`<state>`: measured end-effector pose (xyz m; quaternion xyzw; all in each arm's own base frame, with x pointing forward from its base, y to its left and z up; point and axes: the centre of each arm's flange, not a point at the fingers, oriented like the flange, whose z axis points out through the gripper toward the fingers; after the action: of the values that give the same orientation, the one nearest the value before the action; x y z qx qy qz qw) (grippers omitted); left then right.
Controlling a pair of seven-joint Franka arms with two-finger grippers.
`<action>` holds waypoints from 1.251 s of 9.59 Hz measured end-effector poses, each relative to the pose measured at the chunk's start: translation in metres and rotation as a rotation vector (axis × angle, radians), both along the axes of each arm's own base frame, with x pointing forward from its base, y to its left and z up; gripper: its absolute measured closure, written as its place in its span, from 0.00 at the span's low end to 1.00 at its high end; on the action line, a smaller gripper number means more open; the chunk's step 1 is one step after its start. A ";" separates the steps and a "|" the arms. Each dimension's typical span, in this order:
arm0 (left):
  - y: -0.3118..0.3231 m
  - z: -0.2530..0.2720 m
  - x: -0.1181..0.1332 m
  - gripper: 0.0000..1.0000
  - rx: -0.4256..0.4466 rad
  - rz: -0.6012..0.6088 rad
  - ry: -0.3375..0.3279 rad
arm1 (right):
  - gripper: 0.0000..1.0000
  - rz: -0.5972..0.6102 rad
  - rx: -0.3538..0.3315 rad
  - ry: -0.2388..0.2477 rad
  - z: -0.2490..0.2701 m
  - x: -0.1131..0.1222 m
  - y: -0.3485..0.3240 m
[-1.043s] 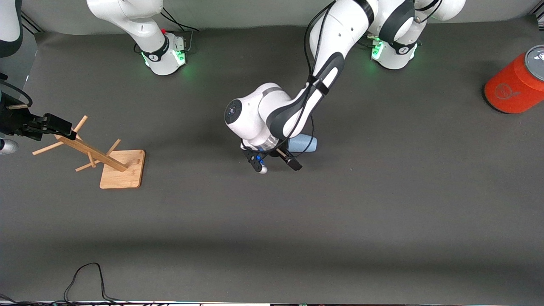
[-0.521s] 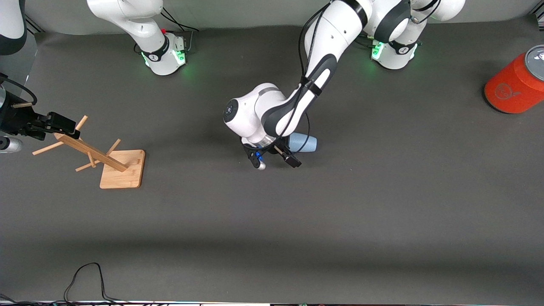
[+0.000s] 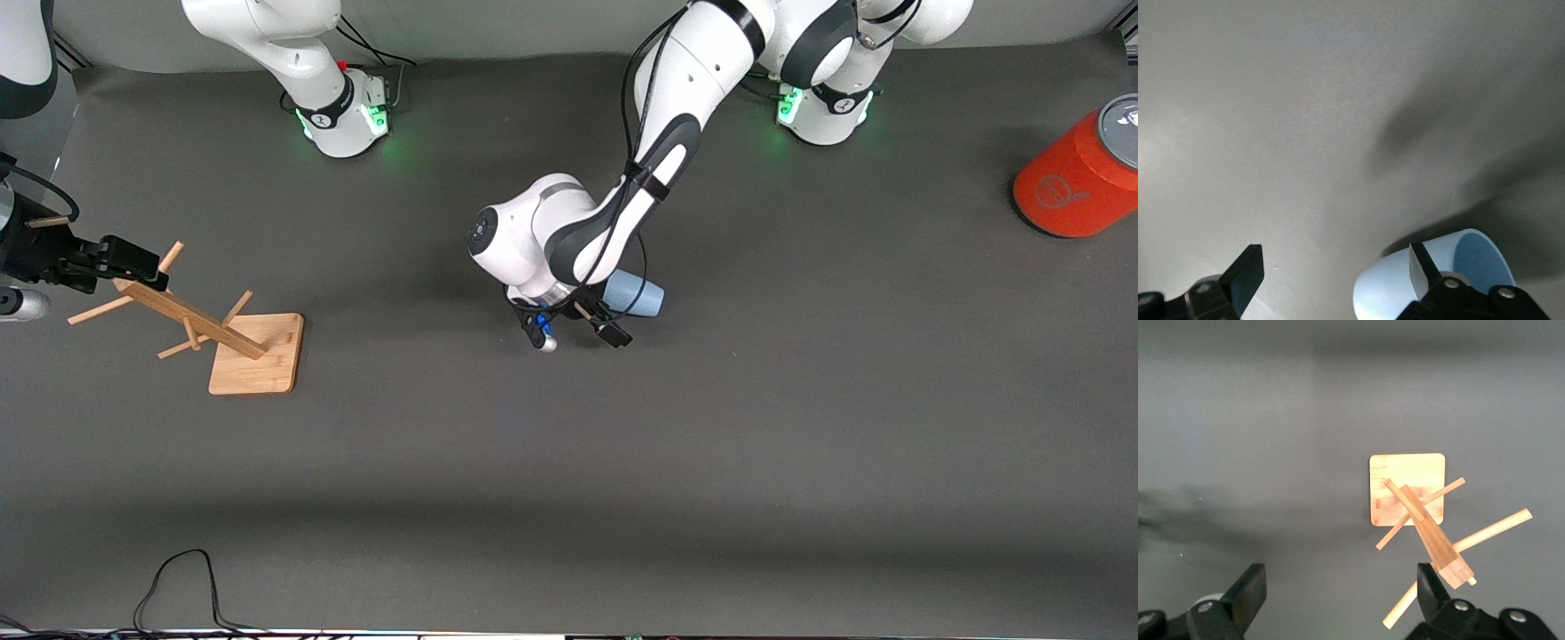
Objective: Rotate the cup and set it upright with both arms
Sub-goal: 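Grasp the lying blue cup with the left gripper, then lift and rotate the cup with the left gripper, opening facing up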
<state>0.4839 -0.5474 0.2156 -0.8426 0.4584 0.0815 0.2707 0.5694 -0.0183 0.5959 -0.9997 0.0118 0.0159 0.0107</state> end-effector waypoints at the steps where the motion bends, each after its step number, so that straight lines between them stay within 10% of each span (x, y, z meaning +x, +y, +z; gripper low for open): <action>1: 0.002 0.015 0.007 0.02 -0.004 0.015 0.000 | 0.00 -0.001 0.000 -0.004 0.001 0.000 0.000; 12: -0.007 -0.020 -0.050 0.03 0.065 0.116 0.066 | 0.00 0.000 0.000 -0.009 0.004 0.000 0.000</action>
<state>0.4336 -0.5545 0.1954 -0.8553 0.4146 0.1397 0.2775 0.5695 -0.0185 0.5994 -0.9998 0.0118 0.0113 0.0106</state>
